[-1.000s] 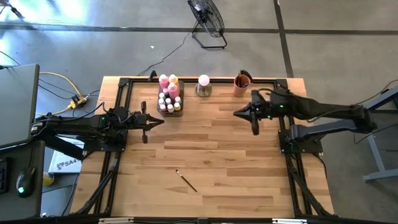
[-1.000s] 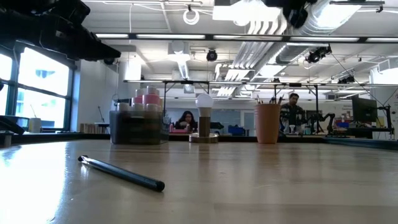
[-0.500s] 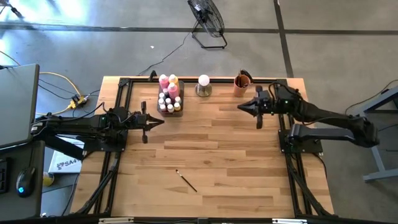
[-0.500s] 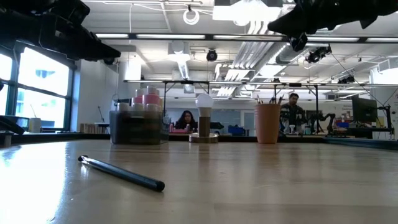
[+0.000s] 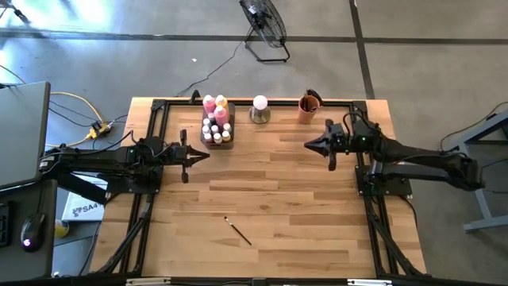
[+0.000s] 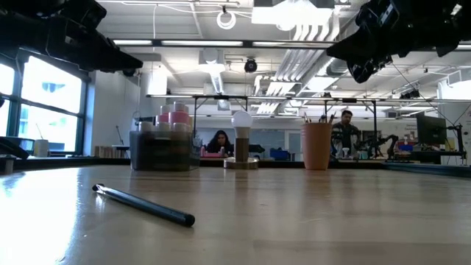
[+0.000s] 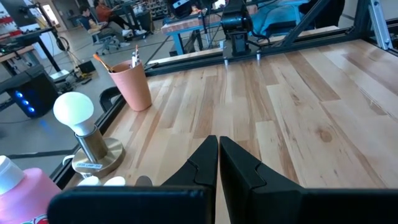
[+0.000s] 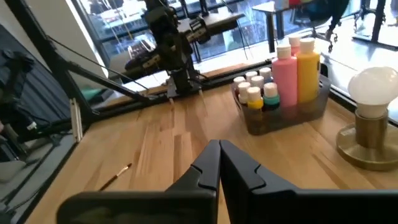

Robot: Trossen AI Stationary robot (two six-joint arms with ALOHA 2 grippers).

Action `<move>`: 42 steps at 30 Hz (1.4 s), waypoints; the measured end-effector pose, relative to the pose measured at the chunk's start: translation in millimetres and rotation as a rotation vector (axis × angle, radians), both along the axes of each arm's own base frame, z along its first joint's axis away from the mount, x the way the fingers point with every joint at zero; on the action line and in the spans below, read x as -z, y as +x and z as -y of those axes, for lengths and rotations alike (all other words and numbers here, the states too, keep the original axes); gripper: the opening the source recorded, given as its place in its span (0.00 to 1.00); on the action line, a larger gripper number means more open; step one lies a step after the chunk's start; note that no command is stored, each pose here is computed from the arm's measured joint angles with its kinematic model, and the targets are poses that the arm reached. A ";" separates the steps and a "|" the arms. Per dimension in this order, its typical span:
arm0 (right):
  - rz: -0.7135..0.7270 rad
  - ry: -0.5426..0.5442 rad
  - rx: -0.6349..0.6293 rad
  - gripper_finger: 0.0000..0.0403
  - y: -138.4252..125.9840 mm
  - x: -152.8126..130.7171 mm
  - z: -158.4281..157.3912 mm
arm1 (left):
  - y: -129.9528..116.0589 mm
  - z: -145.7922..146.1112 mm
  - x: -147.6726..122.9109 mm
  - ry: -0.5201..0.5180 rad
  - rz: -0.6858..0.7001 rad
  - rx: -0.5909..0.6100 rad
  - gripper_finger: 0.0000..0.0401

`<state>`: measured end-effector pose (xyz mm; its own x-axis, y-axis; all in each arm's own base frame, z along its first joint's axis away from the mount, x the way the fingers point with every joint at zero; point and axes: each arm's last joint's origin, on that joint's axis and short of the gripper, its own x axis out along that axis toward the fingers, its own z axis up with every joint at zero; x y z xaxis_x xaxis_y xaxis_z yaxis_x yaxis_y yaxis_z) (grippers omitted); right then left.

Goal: Pick & Place Paint Supplies
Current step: Put the silver paintbrush into the orange cup

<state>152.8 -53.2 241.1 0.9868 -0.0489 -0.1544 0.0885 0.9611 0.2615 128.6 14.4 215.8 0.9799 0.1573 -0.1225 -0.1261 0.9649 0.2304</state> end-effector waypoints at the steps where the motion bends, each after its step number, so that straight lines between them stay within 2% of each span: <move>1: 0.016 -0.004 -0.003 0.00 0.2 1.9 -0.5 | 0.0 0.0 0.0 0.000 0.000 0.000 0.03; 7: 0.129 -0.029 -0.027 0.00 1.1 4.8 -4.6 | 0.0 0.0 -0.1 0.000 0.001 0.000 0.03; 13: 0.156 0.045 -0.028 0.00 1.6 8.9 -8.8 | 0.5 0.0 -5.7 0.024 0.052 0.002 0.03; 19: 0.153 0.038 -0.030 0.00 3.2 9.6 -13.4 | 0.7 0.0 -6.0 0.025 0.055 0.006 0.03; 25: 0.152 0.038 -0.028 0.00 3.3 9.7 -13.2 | 5.5 2.5 -2.5 0.057 0.015 0.111 0.03; 35: 0.151 0.038 -0.024 0.00 3.3 9.7 -13.1 | 33.2 0.0 -21.4 0.159 -0.091 0.140 0.03; 42: 0.145 0.041 -0.024 0.00 3.4 10.3 -13.1 | 52.0 3.2 -19.0 0.119 -0.153 0.322 0.03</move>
<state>156.2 -40.1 230.8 0.9997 -0.0217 -0.0120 0.0244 0.9507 0.3091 180.6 11.2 234.9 0.9533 -0.1341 -0.2708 0.2241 0.9148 0.3359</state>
